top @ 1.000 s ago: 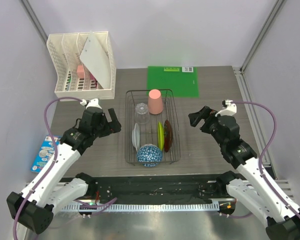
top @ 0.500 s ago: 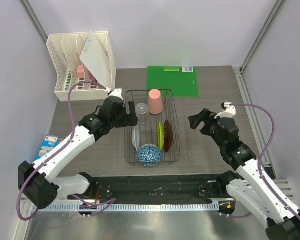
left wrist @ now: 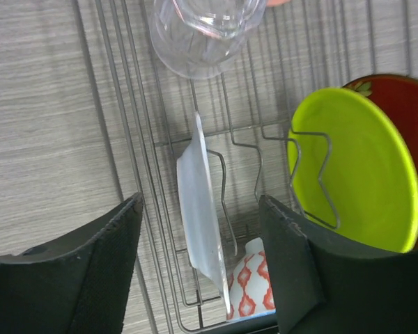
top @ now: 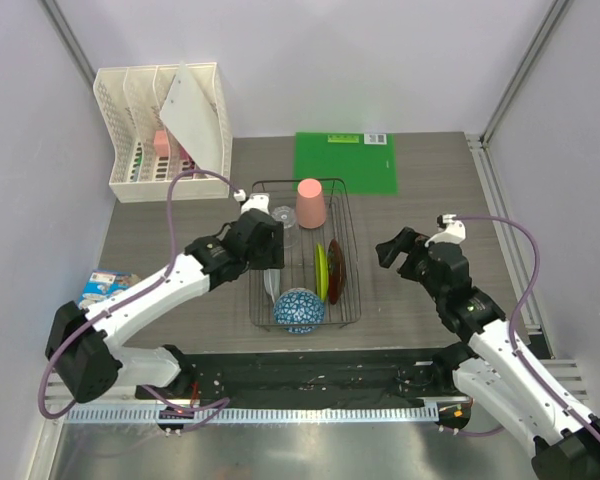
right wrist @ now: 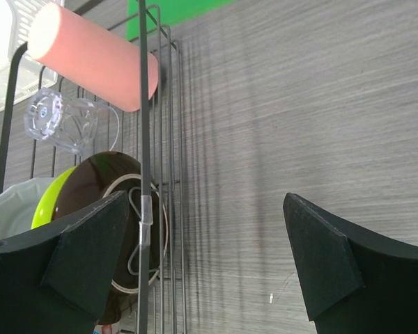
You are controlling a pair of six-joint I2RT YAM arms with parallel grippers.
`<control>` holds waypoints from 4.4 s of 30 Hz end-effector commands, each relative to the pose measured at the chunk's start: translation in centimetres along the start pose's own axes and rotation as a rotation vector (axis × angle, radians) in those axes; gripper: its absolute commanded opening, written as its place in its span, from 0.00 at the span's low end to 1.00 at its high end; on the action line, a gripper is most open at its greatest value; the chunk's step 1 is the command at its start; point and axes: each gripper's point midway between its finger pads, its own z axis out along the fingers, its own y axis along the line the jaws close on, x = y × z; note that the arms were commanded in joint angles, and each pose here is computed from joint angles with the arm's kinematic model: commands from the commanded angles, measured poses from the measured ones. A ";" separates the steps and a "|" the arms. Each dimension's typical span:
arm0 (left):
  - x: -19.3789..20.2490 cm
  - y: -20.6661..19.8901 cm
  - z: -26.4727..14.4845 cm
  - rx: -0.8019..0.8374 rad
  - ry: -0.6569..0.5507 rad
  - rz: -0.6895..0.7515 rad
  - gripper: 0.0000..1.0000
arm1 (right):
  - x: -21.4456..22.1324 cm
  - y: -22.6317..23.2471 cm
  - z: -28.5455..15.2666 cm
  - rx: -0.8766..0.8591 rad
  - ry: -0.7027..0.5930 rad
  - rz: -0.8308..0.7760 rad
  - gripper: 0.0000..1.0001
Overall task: Unload the mixed dishes from the dish rack
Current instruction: Pick up the plate from the dish rack, then place the plate at the center of the board.
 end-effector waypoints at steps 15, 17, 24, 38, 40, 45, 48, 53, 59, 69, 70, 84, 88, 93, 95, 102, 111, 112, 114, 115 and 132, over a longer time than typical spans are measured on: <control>2.9 0.2 2.5 -0.227 -0.017 0.058 0.43 | -0.1 0.6 0.5 -0.026 -0.018 0.021 0.96; 3.5 0.3 2.8 -0.235 -0.003 0.062 0.39 | 0.0 0.4 0.5 -0.021 -0.016 0.017 0.97; 3.1 0.6 2.1 -0.241 -0.024 0.053 0.22 | 0.2 0.5 0.8 -0.020 -0.005 0.020 0.97; -0.8 -0.5 -1.0 -0.196 -0.109 0.034 0.00 | 0.2 0.6 0.7 -0.028 -0.005 0.029 0.96; -1.8 -0.8 -1.6 -0.189 -0.126 0.033 0.00 | 0.1 0.6 0.6 -0.027 -0.009 0.031 0.96; -5.2 -1.4 -4.2 -0.170 -0.202 0.026 0.00 | -0.4 0.9 0.4 -0.034 -0.018 0.034 0.96; -8.3 -2.1 -6.7 -0.133 -0.281 0.015 0.00 | -1.0 1.3 0.2 -0.040 -0.028 0.033 0.96; -11.9 -0.7 -9.7 -0.121 -0.397 -0.043 0.00 | -1.7 1.6 -0.1 -0.044 -0.041 0.034 0.96; -13.8 5.8 -10.2 -0.107 -0.419 -0.328 0.00 | -1.1 1.5 -0.2 -0.054 -0.036 0.049 0.96; -10.0 14.8 -5.5 -0.157 -0.420 -0.757 0.00 | -0.4 2.2 -0.5 -0.119 -0.033 0.071 0.96; -9.7 15.4 -4.9 -0.152 -0.417 -0.806 0.00 | -0.6 2.3 -0.6 -0.126 -0.037 0.071 0.96; -9.4 20.7 4.9 -0.117 -0.377 -1.025 0.00 | -0.3 2.9 -1.0 -0.178 -0.037 0.077 0.96; -8.4 21.3 7.0 -0.148 -0.320 -1.039 0.00 | -0.1 2.8 -1.2 -0.183 -0.041 0.080 0.96; -7.3 22.4 9.3 -0.187 -0.292 -1.054 0.00 | 0.2 2.8 -1.2 -0.187 -0.031 0.083 0.96; -6.9 22.8 9.8 -0.211 -0.277 -1.057 0.00 | 0.4 2.6 -1.3 -0.186 -0.029 0.087 0.96; -4.6 24.8 11.7 -0.311 -0.189 -1.061 0.10 | 0.9 2.2 -1.1 -0.177 -0.019 0.088 0.96; -0.4 25.8 10.6 -0.461 -0.025 -1.001 0.55 | 1.6 1.4 -0.8 -0.149 -0.013 0.071 0.96; 0.0 25.8 10.4 -0.472 -0.012 -0.995 0.57 | 1.6 1.4 -0.7 -0.148 -0.012 0.070 0.96; 0.4 26.0 10.1 -0.494 0.003 -0.982 0.61 | 1.8 1.3 -0.6 -0.143 -0.004 0.068 0.96; 1.1 26.0 9.6 -0.518 0.034 -0.980 0.63 | 1.8 1.4 -0.5 -0.146 -0.002 0.067 0.96; -9.1 20.2 -4.3 -0.468 -0.354 -0.727 1.00 | 1.7 1.7 -0.3 -0.147 0.013 0.058 0.96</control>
